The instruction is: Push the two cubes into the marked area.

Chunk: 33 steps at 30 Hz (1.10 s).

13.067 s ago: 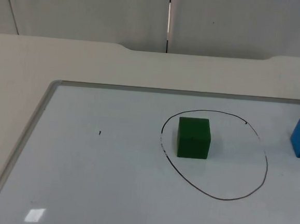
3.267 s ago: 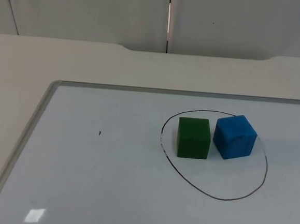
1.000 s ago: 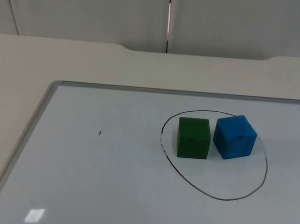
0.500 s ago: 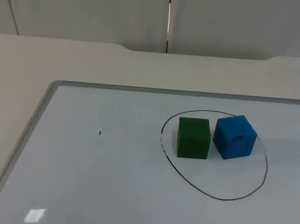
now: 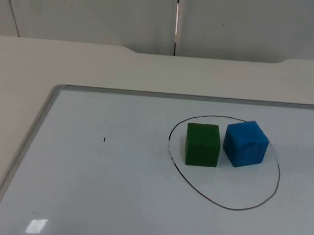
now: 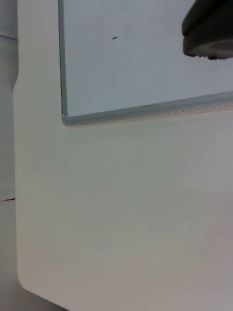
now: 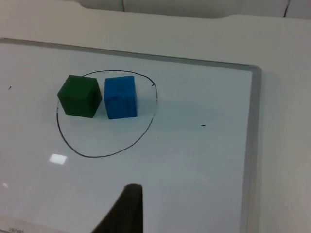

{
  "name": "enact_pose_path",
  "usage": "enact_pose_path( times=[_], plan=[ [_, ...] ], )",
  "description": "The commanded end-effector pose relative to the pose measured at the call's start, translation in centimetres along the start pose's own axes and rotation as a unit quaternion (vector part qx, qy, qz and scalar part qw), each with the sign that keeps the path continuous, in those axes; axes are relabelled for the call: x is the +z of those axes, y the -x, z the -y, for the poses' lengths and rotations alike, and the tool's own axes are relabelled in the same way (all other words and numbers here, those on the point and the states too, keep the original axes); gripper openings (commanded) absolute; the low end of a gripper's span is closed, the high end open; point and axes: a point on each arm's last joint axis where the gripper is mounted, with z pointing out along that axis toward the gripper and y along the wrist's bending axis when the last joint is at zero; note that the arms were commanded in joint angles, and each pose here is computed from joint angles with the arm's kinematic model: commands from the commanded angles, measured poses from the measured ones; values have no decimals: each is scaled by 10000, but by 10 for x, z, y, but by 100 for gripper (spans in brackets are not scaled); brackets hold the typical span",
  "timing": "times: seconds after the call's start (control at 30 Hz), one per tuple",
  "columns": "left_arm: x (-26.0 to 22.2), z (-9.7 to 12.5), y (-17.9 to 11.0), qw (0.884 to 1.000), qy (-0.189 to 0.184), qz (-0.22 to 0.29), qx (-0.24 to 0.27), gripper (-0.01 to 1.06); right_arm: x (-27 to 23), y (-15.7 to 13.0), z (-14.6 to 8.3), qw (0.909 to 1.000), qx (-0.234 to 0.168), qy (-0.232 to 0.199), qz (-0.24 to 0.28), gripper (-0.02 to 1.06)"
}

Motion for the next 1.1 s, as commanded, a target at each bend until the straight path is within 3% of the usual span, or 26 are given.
enact_pose_path(
  times=[0.0,0.4,1.07],
  plan=[
    [1,0,-2,10000,6,-20,-7,0,0,1,0,9998,73,-145,73,105],
    [1,0,-2,10000,6,-20,-7,0,1,1,-1,9988,224,-435,80,105],
    [1,0,-2,10000,10,-20,-1,0,1,1,-1,9988,236,-417,81,105]
  ],
)
